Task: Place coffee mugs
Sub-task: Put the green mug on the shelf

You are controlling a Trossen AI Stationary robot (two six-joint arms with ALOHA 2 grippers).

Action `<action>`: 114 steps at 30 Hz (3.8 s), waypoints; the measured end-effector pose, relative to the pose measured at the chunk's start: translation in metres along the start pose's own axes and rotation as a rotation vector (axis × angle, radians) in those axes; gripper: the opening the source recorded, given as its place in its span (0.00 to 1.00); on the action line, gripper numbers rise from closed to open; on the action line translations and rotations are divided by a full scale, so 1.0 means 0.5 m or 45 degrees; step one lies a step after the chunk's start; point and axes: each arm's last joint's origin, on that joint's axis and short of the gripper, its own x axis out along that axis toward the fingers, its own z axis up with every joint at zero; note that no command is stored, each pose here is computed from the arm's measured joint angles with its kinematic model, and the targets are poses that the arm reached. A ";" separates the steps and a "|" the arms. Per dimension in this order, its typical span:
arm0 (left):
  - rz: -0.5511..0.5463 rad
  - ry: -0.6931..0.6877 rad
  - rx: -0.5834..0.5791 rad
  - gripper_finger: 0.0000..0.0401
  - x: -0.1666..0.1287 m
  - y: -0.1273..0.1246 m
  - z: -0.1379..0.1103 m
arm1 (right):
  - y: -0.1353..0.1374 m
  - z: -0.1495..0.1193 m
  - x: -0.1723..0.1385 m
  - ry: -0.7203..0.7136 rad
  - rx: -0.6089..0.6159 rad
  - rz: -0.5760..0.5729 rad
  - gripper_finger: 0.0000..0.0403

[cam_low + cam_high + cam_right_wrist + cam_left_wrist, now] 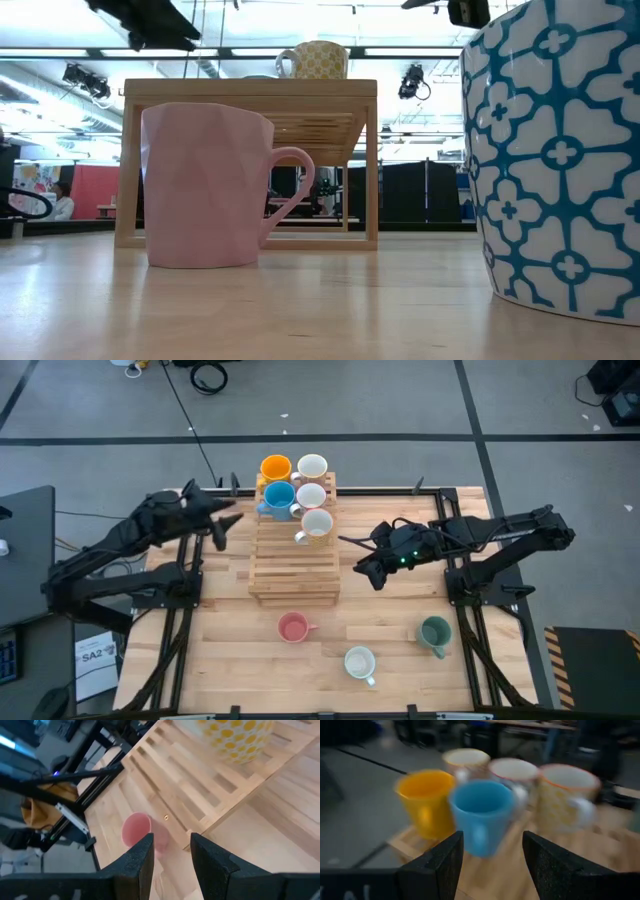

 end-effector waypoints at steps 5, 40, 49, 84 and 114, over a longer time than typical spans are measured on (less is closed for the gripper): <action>-0.200 0.084 -0.072 0.52 -0.023 -0.019 -0.017 | 0.019 -0.023 -0.005 0.042 -0.058 0.045 0.33; -0.440 0.157 -0.037 0.52 -0.022 -0.060 -0.024 | -0.088 -0.307 -0.022 1.116 -0.770 -0.329 0.33; -0.440 0.157 -0.037 0.52 -0.022 -0.060 -0.024 | -0.133 -0.339 -0.008 1.235 -0.762 -0.408 0.33; -0.440 0.157 -0.037 0.52 -0.022 -0.060 -0.024 | -0.155 -0.363 0.012 1.168 -0.313 -0.569 0.06; -0.518 0.115 -0.045 0.52 0.030 -0.099 -0.008 | -0.074 -0.200 0.025 0.664 0.552 -0.510 0.06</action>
